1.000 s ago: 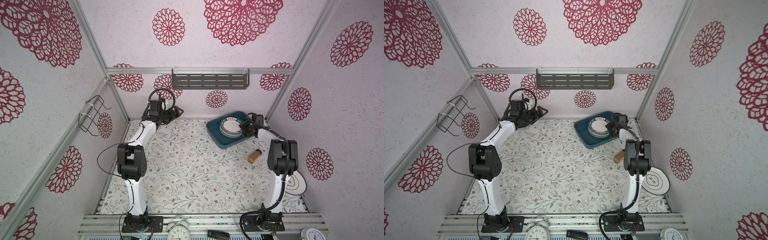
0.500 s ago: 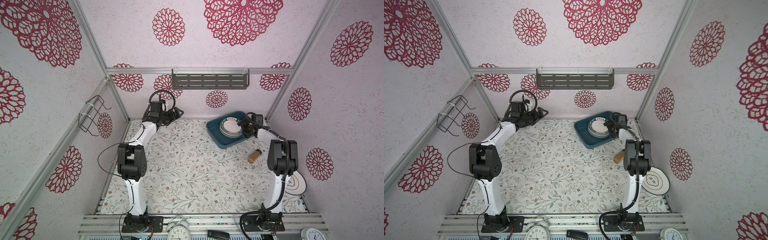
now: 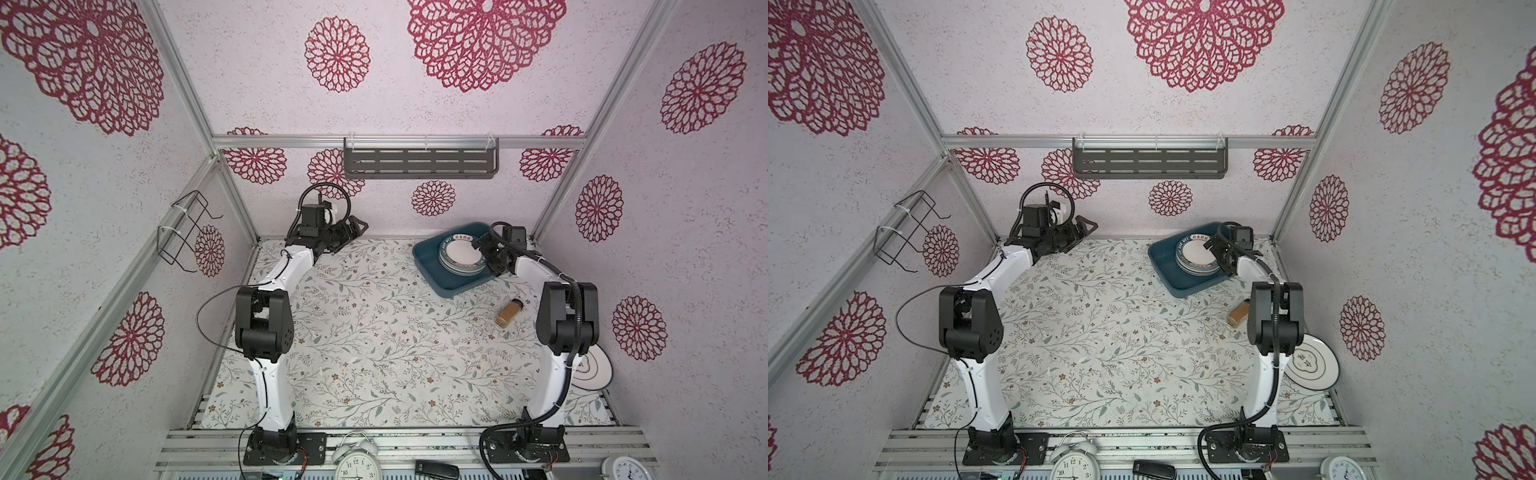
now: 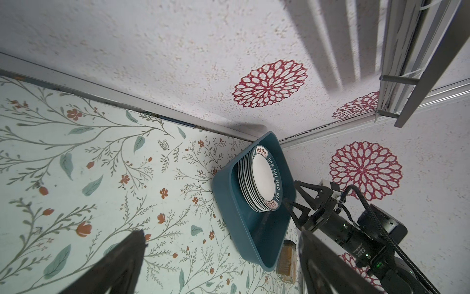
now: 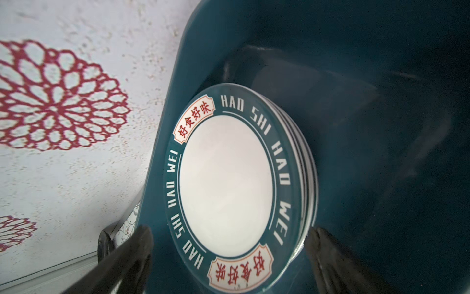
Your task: Place the plates into the plastic bin on the countertop
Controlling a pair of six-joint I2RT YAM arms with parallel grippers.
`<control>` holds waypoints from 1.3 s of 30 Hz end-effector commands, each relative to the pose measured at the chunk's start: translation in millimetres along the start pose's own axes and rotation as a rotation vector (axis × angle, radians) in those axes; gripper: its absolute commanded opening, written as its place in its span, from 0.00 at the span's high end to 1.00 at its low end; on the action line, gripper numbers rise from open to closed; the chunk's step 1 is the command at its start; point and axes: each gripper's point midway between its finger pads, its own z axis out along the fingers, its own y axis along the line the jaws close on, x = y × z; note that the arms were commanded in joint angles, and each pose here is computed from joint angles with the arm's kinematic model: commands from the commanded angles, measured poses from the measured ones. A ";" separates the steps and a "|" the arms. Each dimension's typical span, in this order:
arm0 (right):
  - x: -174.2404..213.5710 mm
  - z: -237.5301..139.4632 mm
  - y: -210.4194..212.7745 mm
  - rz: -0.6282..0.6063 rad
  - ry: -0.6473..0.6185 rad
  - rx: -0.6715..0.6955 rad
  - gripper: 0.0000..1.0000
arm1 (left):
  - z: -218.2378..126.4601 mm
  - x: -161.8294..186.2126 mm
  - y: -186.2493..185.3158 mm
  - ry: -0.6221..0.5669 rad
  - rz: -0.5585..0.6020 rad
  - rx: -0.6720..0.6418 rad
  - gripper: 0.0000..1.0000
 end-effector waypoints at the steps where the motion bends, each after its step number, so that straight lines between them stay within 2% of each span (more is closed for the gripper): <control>1: -21.9 -46.4 39.9 -0.082 -0.089 -0.085 0.01 | -11.6 -8.5 -24.1 -0.032 0.038 0.053 0.03; 7: -25.6 -78.5 35.0 -0.109 -0.155 -0.055 0.01 | -12.6 -2.2 -29.2 -0.026 0.025 0.045 0.03; 17: -19.0 -128.0 4.1 -0.126 -0.222 0.035 0.01 | -8.1 26.0 -49.7 0.028 0.047 0.040 0.03; 18: -18.5 -132.1 1.4 -0.126 -0.228 0.039 0.01 | -17.7 23.1 -63.5 0.013 0.062 0.057 0.03; 32: -11.1 -186.9 -45.7 -0.078 -0.292 0.112 0.01 | -24.7 65.5 -98.0 0.046 0.110 0.061 0.03; 39: -2.7 -202.6 -73.6 -0.031 -0.290 0.153 0.01 | -26.8 85.2 -110.2 0.060 0.127 0.058 0.03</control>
